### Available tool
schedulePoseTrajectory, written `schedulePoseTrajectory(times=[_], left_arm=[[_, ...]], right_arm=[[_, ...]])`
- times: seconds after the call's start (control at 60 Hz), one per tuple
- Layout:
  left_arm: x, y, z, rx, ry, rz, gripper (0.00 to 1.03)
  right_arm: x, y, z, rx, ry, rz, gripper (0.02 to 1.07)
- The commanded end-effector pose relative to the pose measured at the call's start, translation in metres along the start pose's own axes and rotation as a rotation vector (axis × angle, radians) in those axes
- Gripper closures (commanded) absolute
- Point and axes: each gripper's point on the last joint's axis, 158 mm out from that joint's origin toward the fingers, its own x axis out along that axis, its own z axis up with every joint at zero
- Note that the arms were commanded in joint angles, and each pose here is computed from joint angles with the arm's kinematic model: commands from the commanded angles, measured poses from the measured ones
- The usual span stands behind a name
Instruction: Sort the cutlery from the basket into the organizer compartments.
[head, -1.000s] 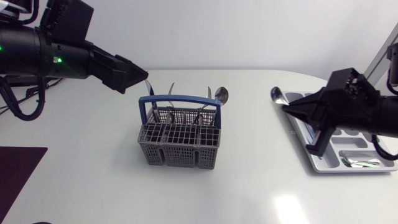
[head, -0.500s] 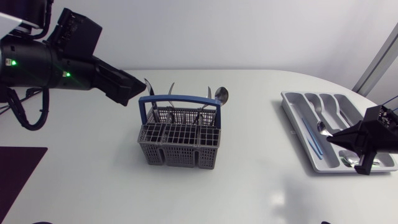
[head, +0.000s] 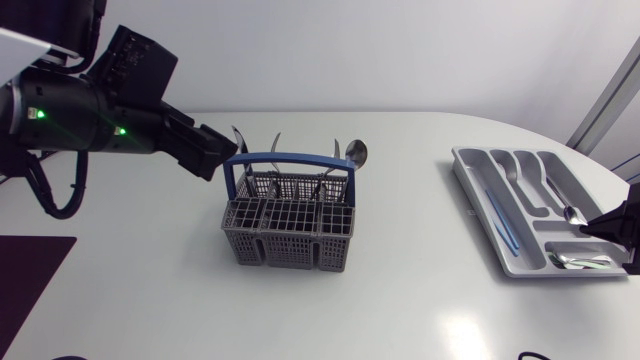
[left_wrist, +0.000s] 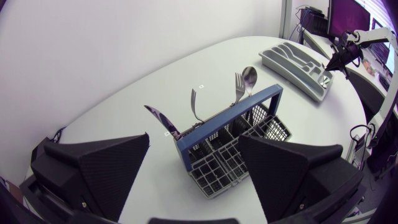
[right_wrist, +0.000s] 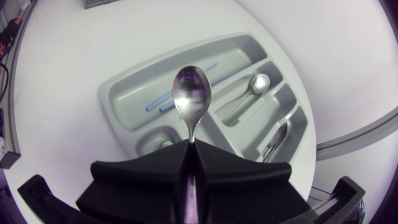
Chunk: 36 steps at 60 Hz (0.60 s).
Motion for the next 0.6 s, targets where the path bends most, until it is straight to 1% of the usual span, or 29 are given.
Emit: schedulePoseTrajectory(times=[0.0,0.1,0.2,0.233,0.367,0.417,0.467,0.583], left_arm=[[0.002,-0.004,-0.012,0.011,0.021,-0.003,0.04],[0.003,-0.005,-0.02,0.013,0.038,-0.007,0.04],[0.003,-0.009,-0.026,0.029,0.046,-0.014,0.04],[0.002,-0.011,-0.028,0.038,0.048,-0.017,0.04],[-0.001,-0.012,-0.034,0.056,0.05,-0.018,0.04],[-0.003,-0.011,-0.038,0.063,0.055,-0.017,0.04],[-0.003,-0.011,-0.041,0.07,0.06,-0.016,0.05],[-0.003,-0.012,-0.051,0.092,0.077,-0.017,0.06]], right_arm=[[0.009,0.001,-0.018,-0.03,0.021,0.04,1.01],[0.018,0.0,-0.037,-0.035,0.065,0.053,1.0],[0.03,-0.003,-0.055,-0.054,0.116,0.04,0.83],[0.034,-0.003,-0.061,-0.059,0.132,0.039,0.82],[0.042,-0.007,-0.072,-0.073,0.159,0.025,0.81],[0.043,-0.008,-0.075,-0.075,0.166,0.017,0.74],[0.042,-0.009,-0.076,-0.075,0.169,0.016,0.69],[0.037,-0.008,-0.072,-0.079,0.169,0.005,0.69]])
